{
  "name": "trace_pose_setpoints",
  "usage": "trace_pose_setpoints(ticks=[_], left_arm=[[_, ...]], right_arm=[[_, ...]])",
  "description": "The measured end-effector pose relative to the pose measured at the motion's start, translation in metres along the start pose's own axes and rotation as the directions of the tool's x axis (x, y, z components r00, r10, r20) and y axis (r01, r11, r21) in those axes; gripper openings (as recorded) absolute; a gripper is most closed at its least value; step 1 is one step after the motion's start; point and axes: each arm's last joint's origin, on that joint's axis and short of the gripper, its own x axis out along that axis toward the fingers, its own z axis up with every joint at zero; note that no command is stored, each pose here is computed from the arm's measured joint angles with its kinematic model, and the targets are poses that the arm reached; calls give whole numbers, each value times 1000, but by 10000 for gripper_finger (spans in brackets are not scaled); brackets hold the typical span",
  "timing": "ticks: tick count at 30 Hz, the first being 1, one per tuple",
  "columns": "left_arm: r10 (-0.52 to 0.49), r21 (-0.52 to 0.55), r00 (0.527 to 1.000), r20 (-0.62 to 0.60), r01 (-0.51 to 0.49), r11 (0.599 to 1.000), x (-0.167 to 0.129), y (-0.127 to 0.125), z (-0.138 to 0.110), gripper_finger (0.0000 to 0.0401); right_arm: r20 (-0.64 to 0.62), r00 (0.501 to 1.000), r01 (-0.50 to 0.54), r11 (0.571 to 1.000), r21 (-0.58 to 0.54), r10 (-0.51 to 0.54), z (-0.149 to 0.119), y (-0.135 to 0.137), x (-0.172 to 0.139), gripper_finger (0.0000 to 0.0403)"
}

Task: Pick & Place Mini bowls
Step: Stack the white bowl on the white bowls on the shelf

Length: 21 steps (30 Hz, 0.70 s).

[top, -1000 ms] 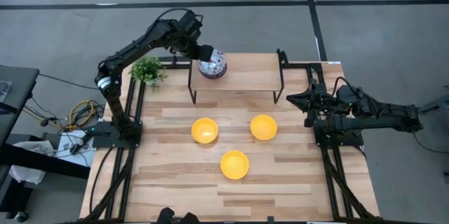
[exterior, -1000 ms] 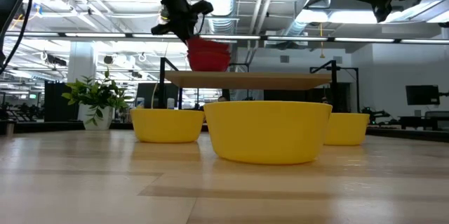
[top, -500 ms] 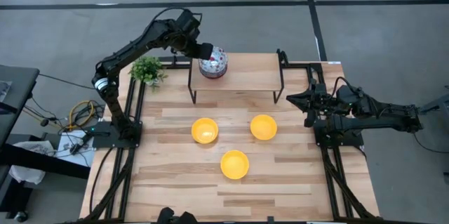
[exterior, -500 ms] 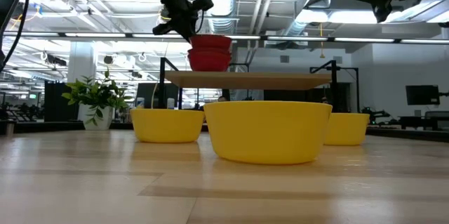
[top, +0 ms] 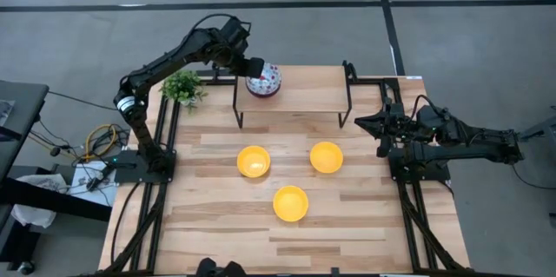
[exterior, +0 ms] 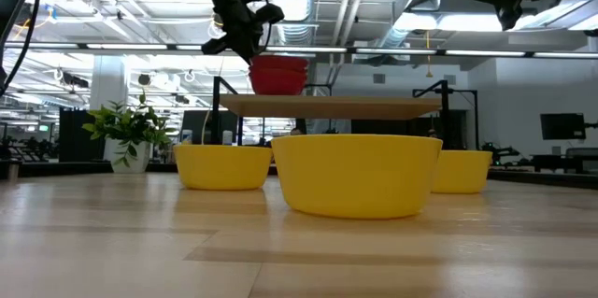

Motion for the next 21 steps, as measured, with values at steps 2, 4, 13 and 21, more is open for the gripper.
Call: trace_pose_setpoints(ticks=[2,4,13,21], left_arm=[[0,0,1000,1,0,1000,0,0,0,8],[0,0,1000,0,0,1000,0,0,0,8],[1,0,1000,-2,-1,1000,0,0,0,8],[1,0,1000,-1,-1,1000,0,0,0,29]], right_arm=[[0,1000,0,1000,0,0,0,0,0,17],[0,1000,0,1000,1,0,0,0,0,17],[0,1000,0,1000,1,0,0,0,0,17],[0,1000,0,1000,1,0,0,0,0,17]])
